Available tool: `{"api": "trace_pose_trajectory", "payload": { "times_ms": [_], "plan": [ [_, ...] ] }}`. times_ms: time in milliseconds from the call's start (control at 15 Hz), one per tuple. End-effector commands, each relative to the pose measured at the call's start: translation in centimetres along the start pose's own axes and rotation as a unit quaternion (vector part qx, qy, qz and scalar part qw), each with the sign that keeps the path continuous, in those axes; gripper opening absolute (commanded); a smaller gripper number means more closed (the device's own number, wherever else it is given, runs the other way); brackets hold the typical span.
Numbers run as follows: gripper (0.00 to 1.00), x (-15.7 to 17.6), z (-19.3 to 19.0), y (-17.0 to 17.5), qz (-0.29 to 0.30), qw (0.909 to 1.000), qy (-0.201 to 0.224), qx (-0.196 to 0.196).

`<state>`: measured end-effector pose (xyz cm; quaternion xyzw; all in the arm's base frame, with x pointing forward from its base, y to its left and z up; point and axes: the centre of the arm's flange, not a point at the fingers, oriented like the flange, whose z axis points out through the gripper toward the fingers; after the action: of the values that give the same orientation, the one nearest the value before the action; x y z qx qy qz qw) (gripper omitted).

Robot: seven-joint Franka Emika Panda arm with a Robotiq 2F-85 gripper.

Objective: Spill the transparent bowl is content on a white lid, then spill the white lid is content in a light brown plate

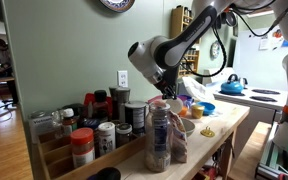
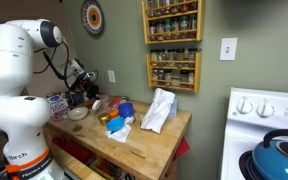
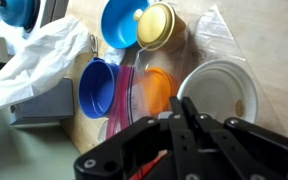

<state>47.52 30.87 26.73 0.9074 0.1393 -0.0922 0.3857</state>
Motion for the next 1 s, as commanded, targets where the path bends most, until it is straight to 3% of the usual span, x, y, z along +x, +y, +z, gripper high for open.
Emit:
{"api": "trace_pose_trajectory", "payload": {
  "times_ms": [0,267,533,600,667,933],
  "plan": [
    [0.02,-1.4,3.6,1.3,0.019,0.9980,0.002,0.061],
    [0.02,-1.2,5.8,2.2,0.048,0.9904,-0.004,0.129],
    [0.02,-1.2,7.1,3.0,0.093,0.9815,-0.016,0.167],
    [0.31,-1.2,7.2,3.2,0.103,0.9800,-0.022,0.169],
    [0.32,-1.3,7.4,3.4,0.112,0.9790,-0.026,0.168],
    [0.61,-2.1,6.4,4.1,0.145,0.9748,-0.026,0.168]
  ]
}}
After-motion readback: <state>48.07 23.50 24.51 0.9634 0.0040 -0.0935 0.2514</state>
